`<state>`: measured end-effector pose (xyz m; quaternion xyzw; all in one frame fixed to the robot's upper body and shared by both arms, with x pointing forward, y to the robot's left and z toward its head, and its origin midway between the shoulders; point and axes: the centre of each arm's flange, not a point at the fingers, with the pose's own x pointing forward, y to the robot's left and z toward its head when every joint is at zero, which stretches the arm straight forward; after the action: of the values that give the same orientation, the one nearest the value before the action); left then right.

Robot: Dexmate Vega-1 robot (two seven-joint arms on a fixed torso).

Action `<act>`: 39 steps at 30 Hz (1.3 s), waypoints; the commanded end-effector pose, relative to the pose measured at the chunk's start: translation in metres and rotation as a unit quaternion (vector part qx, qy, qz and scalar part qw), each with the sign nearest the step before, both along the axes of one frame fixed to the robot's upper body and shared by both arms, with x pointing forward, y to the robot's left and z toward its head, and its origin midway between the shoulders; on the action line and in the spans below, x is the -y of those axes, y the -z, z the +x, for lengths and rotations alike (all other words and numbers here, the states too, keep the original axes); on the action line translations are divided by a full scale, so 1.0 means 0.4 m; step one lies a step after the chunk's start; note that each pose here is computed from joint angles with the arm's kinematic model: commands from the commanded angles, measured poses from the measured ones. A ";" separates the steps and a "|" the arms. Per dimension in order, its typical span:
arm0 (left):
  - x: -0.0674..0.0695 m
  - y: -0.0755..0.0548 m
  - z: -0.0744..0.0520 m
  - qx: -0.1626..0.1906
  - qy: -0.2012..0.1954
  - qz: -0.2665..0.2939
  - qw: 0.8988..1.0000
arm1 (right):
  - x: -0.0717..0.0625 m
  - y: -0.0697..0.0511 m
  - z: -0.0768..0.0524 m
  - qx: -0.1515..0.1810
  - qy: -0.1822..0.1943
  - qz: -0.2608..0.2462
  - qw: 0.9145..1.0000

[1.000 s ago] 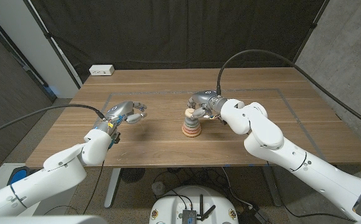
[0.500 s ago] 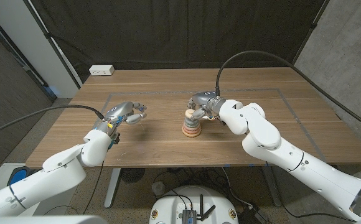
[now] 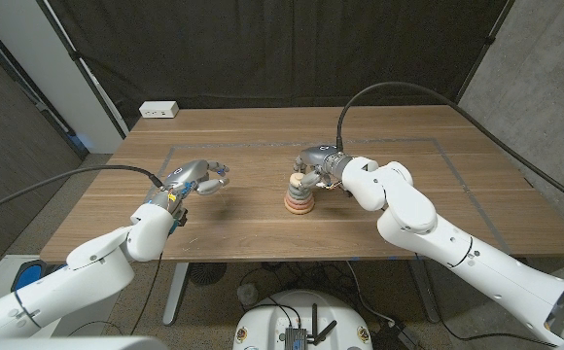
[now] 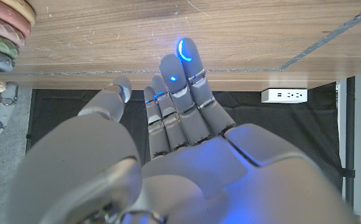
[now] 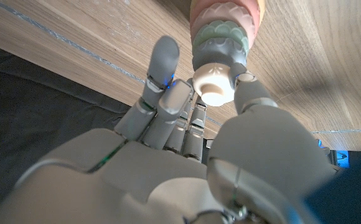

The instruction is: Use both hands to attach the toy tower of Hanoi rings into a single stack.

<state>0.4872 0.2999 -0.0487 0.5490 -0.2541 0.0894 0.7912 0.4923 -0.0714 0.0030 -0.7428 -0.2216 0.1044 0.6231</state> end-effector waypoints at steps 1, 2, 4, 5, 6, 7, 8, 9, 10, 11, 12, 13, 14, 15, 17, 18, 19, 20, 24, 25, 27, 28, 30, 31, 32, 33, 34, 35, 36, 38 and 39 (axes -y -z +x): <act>-0.002 0.008 -0.001 -0.005 -0.003 -0.002 1.000 | 0.005 0.007 0.009 -0.005 0.000 0.002 1.000; -0.001 0.009 -0.001 -0.006 -0.002 -0.002 1.000 | 0.006 0.007 0.010 -0.005 0.000 0.002 1.000; -0.001 0.010 -0.001 -0.006 -0.002 -0.003 1.000 | 0.007 0.007 0.011 -0.006 0.001 0.001 1.000; -0.001 0.010 -0.001 -0.006 -0.002 -0.003 1.000 | 0.008 0.008 0.012 -0.007 0.002 0.000 1.000; -0.001 0.011 -0.001 -0.006 -0.002 -0.004 1.000 | 0.008 0.008 0.013 -0.007 0.003 -0.001 1.000; -0.001 0.011 0.000 -0.007 -0.002 -0.004 1.000 | 0.008 0.008 0.014 -0.008 0.004 -0.002 1.000; -0.001 0.012 0.000 -0.007 -0.002 -0.004 1.000 | 0.008 0.008 0.014 -0.007 0.005 -0.003 1.000; 0.000 0.012 0.001 -0.007 -0.002 -0.004 1.000 | 0.008 0.009 0.014 -0.006 0.006 -0.005 1.000; 0.000 0.013 0.001 -0.007 -0.002 -0.004 1.000 | 0.007 0.009 0.014 -0.005 0.007 -0.007 1.000; 0.000 0.014 0.002 -0.008 -0.001 -0.005 1.000 | 0.007 0.009 0.014 -0.005 0.008 -0.009 1.000; 0.000 0.014 0.003 -0.008 -0.001 -0.005 1.000 | 0.006 0.010 0.014 -0.005 0.009 -0.010 1.000; 0.000 0.015 0.004 -0.008 -0.001 -0.006 1.000 | 0.006 0.010 0.014 -0.005 0.009 -0.011 1.000; 0.000 0.015 0.005 -0.008 -0.001 -0.006 1.000 | 0.006 0.010 0.013 -0.004 0.010 -0.012 1.000; 0.001 0.015 0.006 -0.008 0.000 -0.006 1.000 | 0.006 0.010 0.013 -0.003 0.011 -0.013 1.000; 0.001 0.015 0.007 -0.009 0.001 -0.007 1.000 | 0.005 0.011 0.013 -0.001 0.013 -0.016 1.000; 0.001 0.015 0.008 -0.009 0.001 -0.007 1.000 | 0.004 0.012 0.012 0.000 0.014 -0.018 1.000; 0.001 0.015 0.009 -0.010 0.002 -0.008 1.000 | 0.003 0.012 0.012 0.001 0.016 -0.020 1.000; 0.002 0.015 0.010 -0.010 0.003 -0.008 1.000 | 0.003 0.013 0.012 0.002 0.018 -0.021 1.000; 0.002 0.015 0.012 -0.011 0.004 -0.008 1.000 | 0.002 0.018 0.016 -0.001 0.021 -0.023 1.000; 0.002 0.015 0.013 -0.011 0.004 -0.008 1.000 | 0.003 0.019 0.017 -0.002 0.021 -0.023 1.000; 0.002 0.014 0.014 -0.012 0.004 -0.007 1.000 | 0.002 0.022 0.018 -0.004 0.021 -0.024 0.999; 0.003 0.014 0.015 -0.013 0.005 -0.007 1.000 | 0.002 0.023 0.019 -0.004 0.021 -0.024 0.999; 0.003 0.014 0.016 -0.013 0.004 -0.006 1.000 | 0.002 0.025 0.019 -0.005 0.021 -0.024 0.999; 0.003 0.014 0.016 -0.013 0.005 -0.006 1.000 | 0.002 0.025 0.019 -0.006 0.021 -0.024 0.999; 0.003 0.014 0.017 -0.013 0.005 -0.006 1.000 | 0.002 0.025 0.019 -0.006 0.020 -0.024 1.000; 0.002 0.014 0.017 -0.013 0.005 -0.006 1.000 | 0.002 0.026 0.018 -0.006 0.020 -0.024 1.000; 0.002 0.014 0.018 -0.014 0.005 -0.006 1.000 | 0.001 0.026 0.017 -0.006 0.019 -0.024 1.000; 0.002 0.014 0.019 -0.014 0.005 -0.006 1.000 | 0.001 0.027 0.017 -0.006 0.019 -0.025 0.999; 0.002 0.015 0.020 -0.014 0.005 -0.006 1.000 | 0.000 0.027 0.016 -0.005 0.019 -0.025 0.999; 0.002 0.015 0.021 -0.015 0.005 -0.007 1.000 | -0.001 0.028 0.016 -0.006 0.019 -0.027 0.999; 0.002 0.016 0.021 -0.015 0.005 -0.007 1.000 | -0.001 0.028 0.016 -0.007 0.019 -0.028 0.999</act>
<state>0.4933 0.2994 -0.0541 0.5439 -0.2460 0.0819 0.7981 0.4988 -0.0724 -0.0043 -0.7595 -0.2042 0.0987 0.6097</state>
